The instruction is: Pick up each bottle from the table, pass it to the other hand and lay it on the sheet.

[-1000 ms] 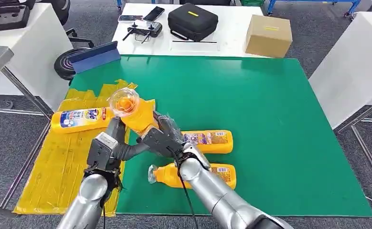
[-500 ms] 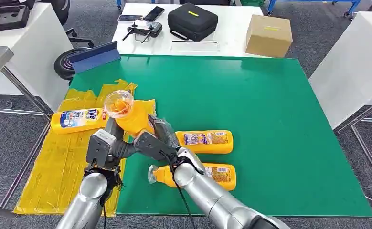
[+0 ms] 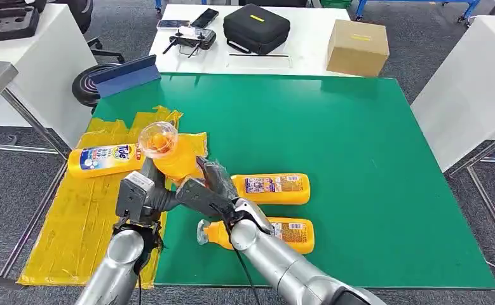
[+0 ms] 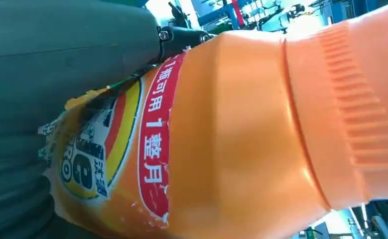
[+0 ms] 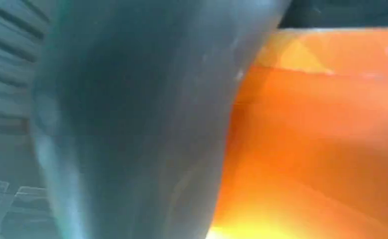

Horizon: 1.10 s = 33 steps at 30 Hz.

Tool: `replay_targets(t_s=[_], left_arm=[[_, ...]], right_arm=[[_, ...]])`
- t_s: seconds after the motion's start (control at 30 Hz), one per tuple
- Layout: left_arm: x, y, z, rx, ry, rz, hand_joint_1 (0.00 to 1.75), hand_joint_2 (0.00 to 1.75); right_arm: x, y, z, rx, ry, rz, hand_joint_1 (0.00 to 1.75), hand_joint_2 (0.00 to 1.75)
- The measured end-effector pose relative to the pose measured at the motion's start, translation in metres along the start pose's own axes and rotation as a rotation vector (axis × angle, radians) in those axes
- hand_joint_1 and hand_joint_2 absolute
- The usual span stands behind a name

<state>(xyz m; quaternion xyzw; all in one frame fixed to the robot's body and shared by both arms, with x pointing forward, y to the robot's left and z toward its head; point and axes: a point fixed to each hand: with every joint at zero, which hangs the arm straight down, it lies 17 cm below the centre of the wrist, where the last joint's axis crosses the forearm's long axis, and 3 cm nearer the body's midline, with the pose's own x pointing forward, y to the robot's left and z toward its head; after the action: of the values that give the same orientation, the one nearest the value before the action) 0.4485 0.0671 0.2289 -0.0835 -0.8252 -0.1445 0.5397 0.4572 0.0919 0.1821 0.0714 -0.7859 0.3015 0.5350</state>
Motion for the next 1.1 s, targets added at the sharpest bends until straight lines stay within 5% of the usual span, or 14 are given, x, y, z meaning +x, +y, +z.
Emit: replay_targets(t_s=[0.03,0.07,0.9,0.93,1.0,1.03,1.1], left_arm=[[0.000,0.000,0.000,0.002,-0.002,0.008,1.66,1.75],[0.000,0.000,0.000,0.003,-0.003,0.011,1.75,1.75],[0.003,0.009,-0.002,0.045,-0.012,0.046,1.75,1.75],[0.003,0.009,-0.002,0.046,-0.012,0.046,1.75,1.75],[0.003,0.010,-0.002,0.050,-0.012,0.046,1.75,1.75],[0.003,0.010,-0.002,0.053,-0.012,0.046,1.75,1.75],[0.003,0.011,-0.002,0.058,-0.012,0.044,1.75,1.75]], right_arm=[[0.000,0.000,0.000,0.000,0.002,-0.002,1.75,1.75],[0.000,0.000,0.000,-0.002,0.004,-0.004,1.75,1.75],[0.004,0.000,-0.002,0.001,-0.013,0.024,1.75,1.75],[0.004,0.000,-0.003,0.001,-0.015,0.025,1.13,1.75],[0.004,-0.001,-0.002,-0.001,-0.016,0.023,1.13,1.75],[0.004,-0.001,-0.002,0.001,-0.016,0.021,0.35,1.75],[0.004,-0.001,-0.002,0.002,-0.016,0.019,0.35,1.75]])
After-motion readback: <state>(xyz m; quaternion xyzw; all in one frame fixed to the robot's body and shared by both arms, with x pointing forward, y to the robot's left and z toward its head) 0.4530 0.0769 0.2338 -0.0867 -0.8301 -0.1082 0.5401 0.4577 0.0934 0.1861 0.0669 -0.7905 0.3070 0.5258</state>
